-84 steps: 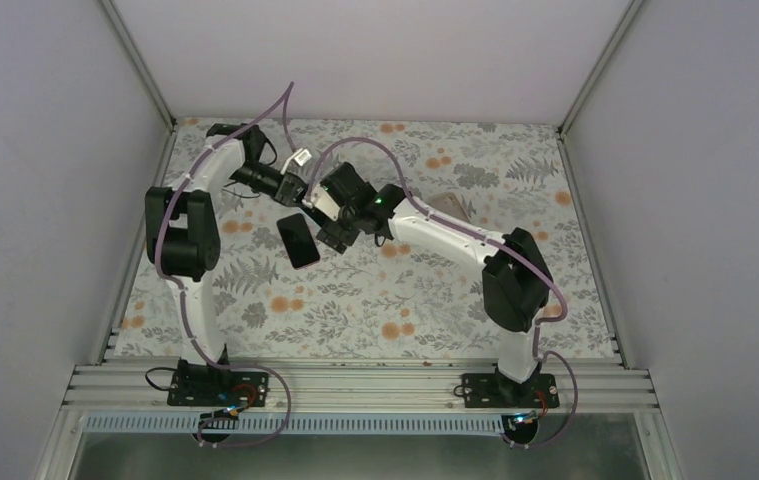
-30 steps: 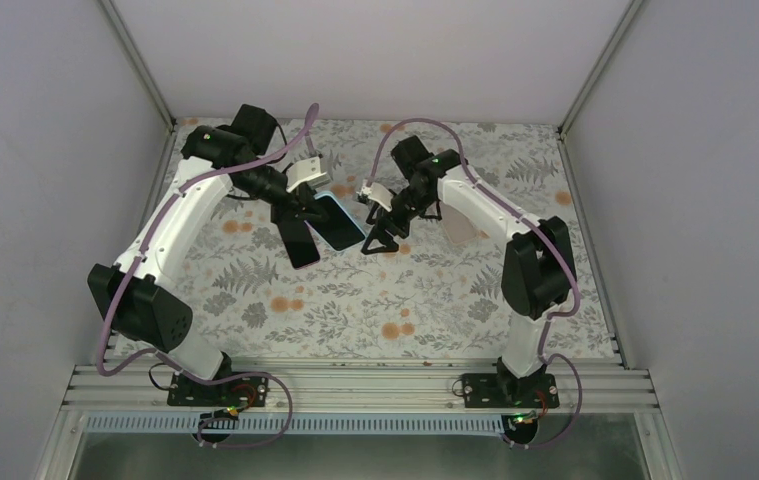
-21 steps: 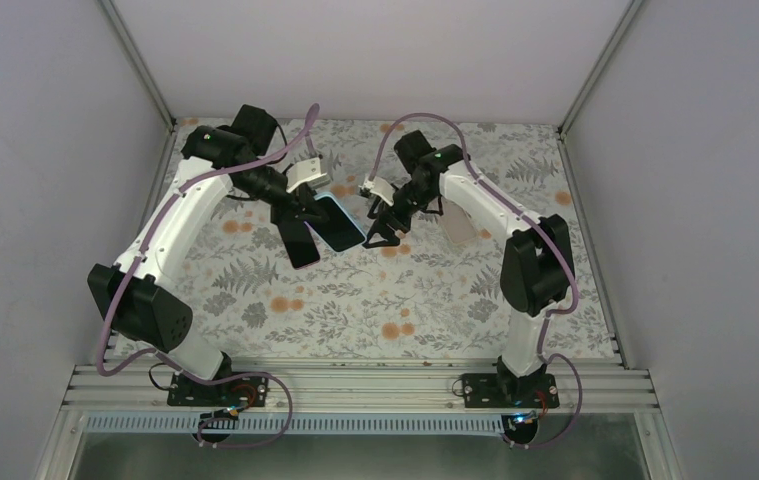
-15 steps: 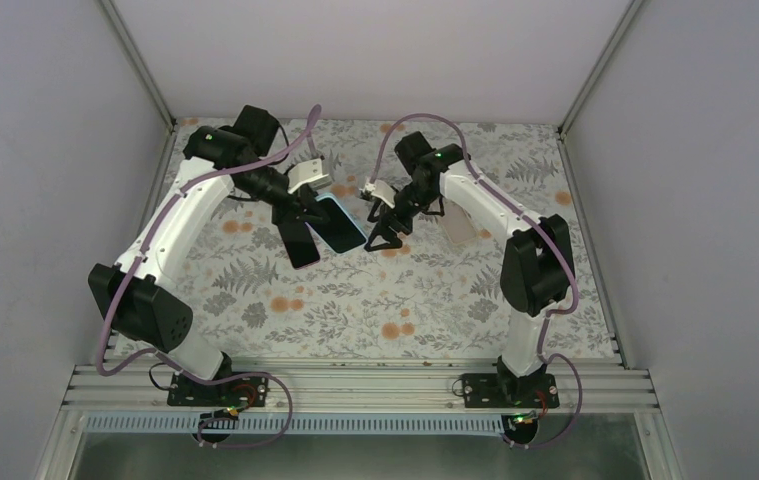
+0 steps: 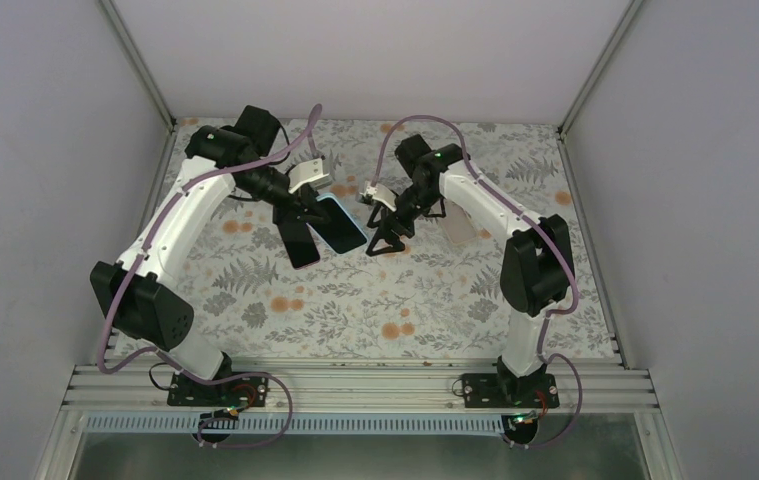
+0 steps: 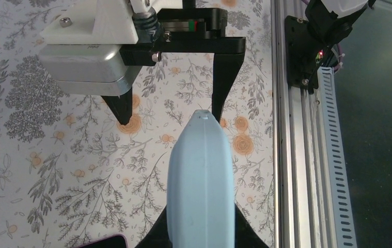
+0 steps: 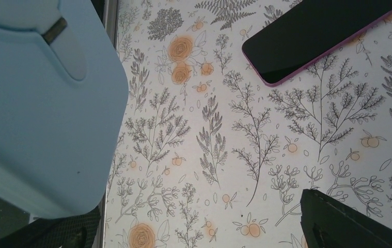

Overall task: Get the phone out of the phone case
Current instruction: Remove the phone case from the phone.

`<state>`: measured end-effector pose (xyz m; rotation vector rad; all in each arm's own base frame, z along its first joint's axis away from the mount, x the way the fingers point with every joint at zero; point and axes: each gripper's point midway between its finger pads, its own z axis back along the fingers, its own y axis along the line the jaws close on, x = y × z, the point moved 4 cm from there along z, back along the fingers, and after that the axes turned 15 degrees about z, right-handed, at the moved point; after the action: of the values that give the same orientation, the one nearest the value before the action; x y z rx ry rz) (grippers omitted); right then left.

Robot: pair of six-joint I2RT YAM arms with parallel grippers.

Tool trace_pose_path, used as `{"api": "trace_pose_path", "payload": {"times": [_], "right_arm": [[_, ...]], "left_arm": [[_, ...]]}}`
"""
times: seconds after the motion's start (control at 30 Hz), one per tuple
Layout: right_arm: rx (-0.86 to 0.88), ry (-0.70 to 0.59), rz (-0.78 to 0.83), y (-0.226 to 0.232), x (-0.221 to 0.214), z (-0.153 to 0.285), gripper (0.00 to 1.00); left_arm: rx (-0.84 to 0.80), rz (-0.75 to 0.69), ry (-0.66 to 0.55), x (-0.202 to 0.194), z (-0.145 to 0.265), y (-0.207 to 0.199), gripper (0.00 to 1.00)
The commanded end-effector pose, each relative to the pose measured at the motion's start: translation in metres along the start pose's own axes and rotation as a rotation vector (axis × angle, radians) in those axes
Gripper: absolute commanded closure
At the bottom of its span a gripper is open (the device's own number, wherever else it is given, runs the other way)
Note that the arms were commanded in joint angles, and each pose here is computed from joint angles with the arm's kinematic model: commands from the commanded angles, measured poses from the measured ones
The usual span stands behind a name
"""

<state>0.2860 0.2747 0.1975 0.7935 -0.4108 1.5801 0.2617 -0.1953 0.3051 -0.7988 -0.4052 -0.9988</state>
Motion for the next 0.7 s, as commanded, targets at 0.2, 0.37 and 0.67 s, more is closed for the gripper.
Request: {"api": "trace_pose_path", "payload": {"times": [0.2,0.37,0.67], "right_arm": [[-0.019,-0.058,0.012,-0.013,0.016,0.003,0.06],[-0.033,-0.04,0.0,-0.019,0.013,0.0,0.07],[-0.049,-0.019,0.004,-0.027,0.008,0.0,0.07]], "left_arm": [[-0.061,-0.014,-0.055,0.01,0.002,-0.01,0.98],[-0.055,-0.019,-0.053,0.008,0.003,-0.011,0.98],[-0.04,-0.034,-0.058,0.008,0.008,-0.016,0.98]]}}
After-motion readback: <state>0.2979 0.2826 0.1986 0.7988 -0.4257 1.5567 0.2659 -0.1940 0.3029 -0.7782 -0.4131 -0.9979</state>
